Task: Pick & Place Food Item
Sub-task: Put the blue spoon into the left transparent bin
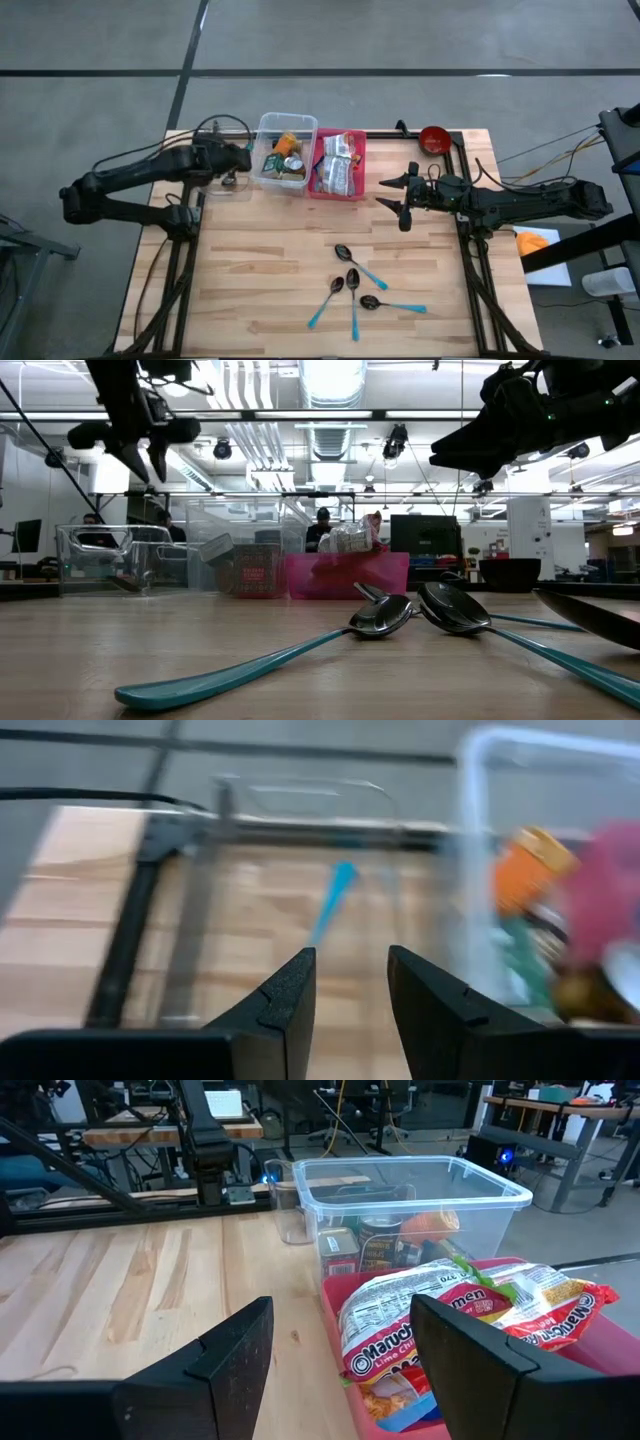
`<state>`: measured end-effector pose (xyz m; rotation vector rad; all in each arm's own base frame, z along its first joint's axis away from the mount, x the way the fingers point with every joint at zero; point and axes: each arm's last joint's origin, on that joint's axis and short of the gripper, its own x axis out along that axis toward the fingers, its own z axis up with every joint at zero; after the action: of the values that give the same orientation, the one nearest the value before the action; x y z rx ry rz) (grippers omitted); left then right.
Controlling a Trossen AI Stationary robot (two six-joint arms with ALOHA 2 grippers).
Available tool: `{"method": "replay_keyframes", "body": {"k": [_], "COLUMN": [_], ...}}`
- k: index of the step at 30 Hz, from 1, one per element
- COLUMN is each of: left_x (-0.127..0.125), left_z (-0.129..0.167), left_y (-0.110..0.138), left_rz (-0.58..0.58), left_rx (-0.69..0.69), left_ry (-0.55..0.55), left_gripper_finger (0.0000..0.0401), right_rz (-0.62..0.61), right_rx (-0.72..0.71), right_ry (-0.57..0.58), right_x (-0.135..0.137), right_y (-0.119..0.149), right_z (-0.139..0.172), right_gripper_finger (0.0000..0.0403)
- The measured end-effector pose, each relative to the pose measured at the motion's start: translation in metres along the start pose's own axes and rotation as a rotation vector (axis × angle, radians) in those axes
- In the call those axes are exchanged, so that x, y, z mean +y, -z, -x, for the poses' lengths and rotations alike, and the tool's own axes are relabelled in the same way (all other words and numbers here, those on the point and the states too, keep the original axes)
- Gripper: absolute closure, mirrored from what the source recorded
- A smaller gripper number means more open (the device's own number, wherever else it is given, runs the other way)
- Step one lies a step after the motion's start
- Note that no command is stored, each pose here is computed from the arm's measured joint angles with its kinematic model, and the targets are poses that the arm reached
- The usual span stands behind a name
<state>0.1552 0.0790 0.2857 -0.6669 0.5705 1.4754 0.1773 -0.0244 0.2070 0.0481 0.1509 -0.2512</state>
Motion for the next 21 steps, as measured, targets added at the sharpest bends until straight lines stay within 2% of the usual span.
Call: {"method": "replay_keyframes", "body": {"k": [5,11,21], "left_x": [-0.008,-0.022,-0.065], "left_z": [0.016,0.024,0.044], "left_y": [-0.004,0.009,0.052], "left_rz": [-0.104,-0.194,-0.416], "left_rx": [0.136,0.219,0.228], "left_ry": [0.182,0.329,0.540], "left_gripper_finger": [0.0272,0.0268,0.0191], "right_rz": [0.000,0.000,-0.001], "right_rx": [0.000,0.000,0.000], "right_ry": [0.000,0.000,0.000], "right_x": [0.000,0.000,0.000], "right_y": [0.000,0.000,0.000], "right_z": [0.000,0.000,0.000], "right_gripper_finger": [0.0168,0.0168,0.0168]}}
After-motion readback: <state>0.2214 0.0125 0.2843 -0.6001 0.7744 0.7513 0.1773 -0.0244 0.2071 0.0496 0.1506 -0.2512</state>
